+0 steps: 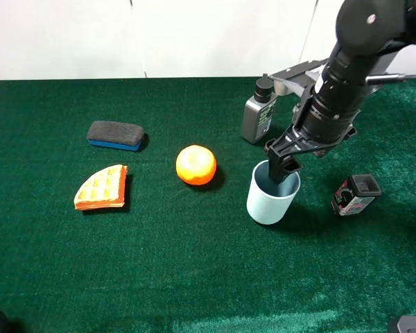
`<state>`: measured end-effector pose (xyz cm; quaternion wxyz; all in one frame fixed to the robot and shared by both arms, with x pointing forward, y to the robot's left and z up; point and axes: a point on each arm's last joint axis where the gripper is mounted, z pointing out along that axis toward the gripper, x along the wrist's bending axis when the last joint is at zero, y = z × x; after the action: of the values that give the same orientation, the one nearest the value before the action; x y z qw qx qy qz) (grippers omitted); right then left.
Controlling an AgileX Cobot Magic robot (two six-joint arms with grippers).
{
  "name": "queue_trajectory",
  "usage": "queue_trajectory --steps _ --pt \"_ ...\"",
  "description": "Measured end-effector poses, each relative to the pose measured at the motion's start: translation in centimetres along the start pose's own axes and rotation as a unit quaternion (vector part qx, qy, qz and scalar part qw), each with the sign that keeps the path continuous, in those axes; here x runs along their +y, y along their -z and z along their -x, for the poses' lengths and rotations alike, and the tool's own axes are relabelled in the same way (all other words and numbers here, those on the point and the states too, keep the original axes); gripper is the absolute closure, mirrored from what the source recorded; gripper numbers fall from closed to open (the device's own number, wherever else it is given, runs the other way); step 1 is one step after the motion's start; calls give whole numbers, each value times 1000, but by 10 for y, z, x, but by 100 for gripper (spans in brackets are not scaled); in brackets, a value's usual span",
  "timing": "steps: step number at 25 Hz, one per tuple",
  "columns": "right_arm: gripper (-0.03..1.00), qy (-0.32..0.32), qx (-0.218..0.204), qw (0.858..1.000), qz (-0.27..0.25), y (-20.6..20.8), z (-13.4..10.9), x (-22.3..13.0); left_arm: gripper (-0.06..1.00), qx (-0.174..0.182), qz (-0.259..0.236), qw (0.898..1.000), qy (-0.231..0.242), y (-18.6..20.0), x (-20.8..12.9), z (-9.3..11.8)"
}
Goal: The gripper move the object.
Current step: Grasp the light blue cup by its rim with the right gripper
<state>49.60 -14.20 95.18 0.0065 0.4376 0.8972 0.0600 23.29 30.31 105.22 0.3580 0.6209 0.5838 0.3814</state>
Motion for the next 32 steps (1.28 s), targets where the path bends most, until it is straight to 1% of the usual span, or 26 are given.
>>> queue_trajectory --steps 3,10,18,19,20,26,32 --pt "27 3 -4 1000 -1 -8 2 3 -1 0 0 1000 0 0 0 0" --pt "27 5 -4 1000 -26 -31 4 5 -1 0 0 1000 0 0 0 0" --pt "27 5 -4 1000 -29 -39 4 6 -1 0 0 1000 0 0 0 0" --pt "29 5 -4 1000 -30 -40 4 6 -1 0 0 1000 0 0 0 0" --pt "32 5 -4 1000 -30 -40 4 6 -1 0 0 1000 0 0 0 0" --pt "60 5 -4 1000 -29 -40 4 6 -1 0 0 1000 0 0 0 0" --pt "86 4 -4 1000 -29 -40 4 6 -1 0 0 1000 0 0 0 0"
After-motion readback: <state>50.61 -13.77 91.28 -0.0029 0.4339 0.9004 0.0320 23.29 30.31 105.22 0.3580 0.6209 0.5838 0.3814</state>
